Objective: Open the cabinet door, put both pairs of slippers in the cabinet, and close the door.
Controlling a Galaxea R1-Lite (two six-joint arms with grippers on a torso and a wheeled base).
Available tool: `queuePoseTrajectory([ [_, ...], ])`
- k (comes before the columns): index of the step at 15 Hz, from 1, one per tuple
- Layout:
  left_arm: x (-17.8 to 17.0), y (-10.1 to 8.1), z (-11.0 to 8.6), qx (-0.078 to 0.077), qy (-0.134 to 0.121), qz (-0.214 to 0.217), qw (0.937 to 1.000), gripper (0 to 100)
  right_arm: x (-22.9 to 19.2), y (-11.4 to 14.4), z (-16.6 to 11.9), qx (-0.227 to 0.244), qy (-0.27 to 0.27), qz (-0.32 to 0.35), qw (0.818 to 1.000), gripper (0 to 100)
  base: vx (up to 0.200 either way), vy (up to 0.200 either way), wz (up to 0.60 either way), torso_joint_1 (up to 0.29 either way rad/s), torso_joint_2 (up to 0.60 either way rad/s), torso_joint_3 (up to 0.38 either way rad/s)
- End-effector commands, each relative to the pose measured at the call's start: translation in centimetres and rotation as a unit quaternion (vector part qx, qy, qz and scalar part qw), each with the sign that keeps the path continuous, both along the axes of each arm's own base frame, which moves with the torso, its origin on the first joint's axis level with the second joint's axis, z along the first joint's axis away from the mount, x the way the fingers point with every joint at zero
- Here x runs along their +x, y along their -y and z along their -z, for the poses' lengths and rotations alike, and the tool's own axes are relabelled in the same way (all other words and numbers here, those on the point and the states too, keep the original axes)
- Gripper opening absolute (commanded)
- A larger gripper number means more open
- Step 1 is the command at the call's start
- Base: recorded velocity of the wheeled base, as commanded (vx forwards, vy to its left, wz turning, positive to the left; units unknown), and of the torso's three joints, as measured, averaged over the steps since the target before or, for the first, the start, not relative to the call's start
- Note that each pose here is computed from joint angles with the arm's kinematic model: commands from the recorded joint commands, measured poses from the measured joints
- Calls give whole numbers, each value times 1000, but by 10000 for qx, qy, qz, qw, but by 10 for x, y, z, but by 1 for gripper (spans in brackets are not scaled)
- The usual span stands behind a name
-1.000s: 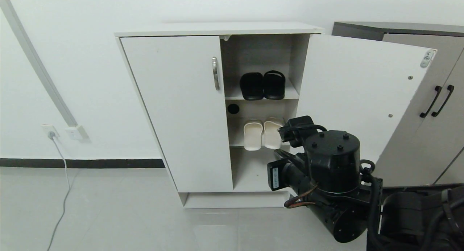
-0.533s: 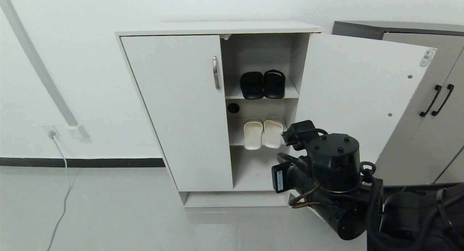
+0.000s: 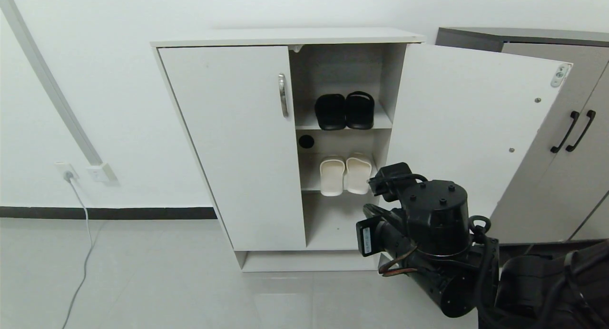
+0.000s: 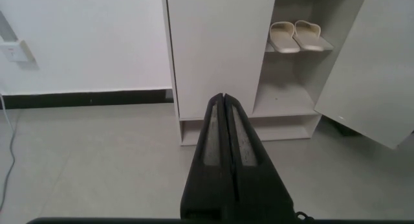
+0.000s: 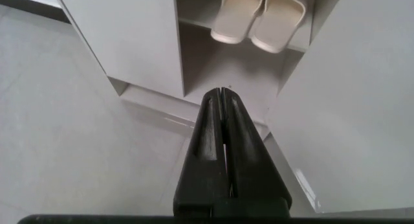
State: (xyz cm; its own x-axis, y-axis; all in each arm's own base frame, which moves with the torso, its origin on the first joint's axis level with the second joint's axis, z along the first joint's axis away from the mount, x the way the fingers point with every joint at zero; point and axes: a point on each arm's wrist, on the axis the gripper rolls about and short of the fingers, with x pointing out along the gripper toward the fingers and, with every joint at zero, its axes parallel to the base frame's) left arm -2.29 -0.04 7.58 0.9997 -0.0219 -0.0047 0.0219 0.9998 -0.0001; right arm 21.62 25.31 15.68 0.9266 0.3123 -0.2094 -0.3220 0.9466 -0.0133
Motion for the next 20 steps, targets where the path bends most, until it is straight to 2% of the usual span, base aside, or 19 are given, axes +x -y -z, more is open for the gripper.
queuePoseTrajectory([
  [1,0,0,0,0,0,-2,10000,0,0,-1,2,-20,-14,2,10000,0,0,0,0,0,0,0],
  [3,0,0,0,0,0,-2,10000,0,0,0,1,-43,-6,4,10000,0,0,0,0,1,-33,-43],
  [6,0,0,0,0,0,-2,10000,0,0,0,2,-77,-1,-2,10000,0,0,0,0,4,-183,-312],
  [11,0,0,0,0,0,-2,10000,0,0,0,2,-83,-5,-2,10000,0,0,0,0,46,-493,-368],
  [20,0,0,0,0,0,-2,10000,0,0,-1,6,-137,-48,-3,9999,0,0,0,0,137,-466,-338],
])
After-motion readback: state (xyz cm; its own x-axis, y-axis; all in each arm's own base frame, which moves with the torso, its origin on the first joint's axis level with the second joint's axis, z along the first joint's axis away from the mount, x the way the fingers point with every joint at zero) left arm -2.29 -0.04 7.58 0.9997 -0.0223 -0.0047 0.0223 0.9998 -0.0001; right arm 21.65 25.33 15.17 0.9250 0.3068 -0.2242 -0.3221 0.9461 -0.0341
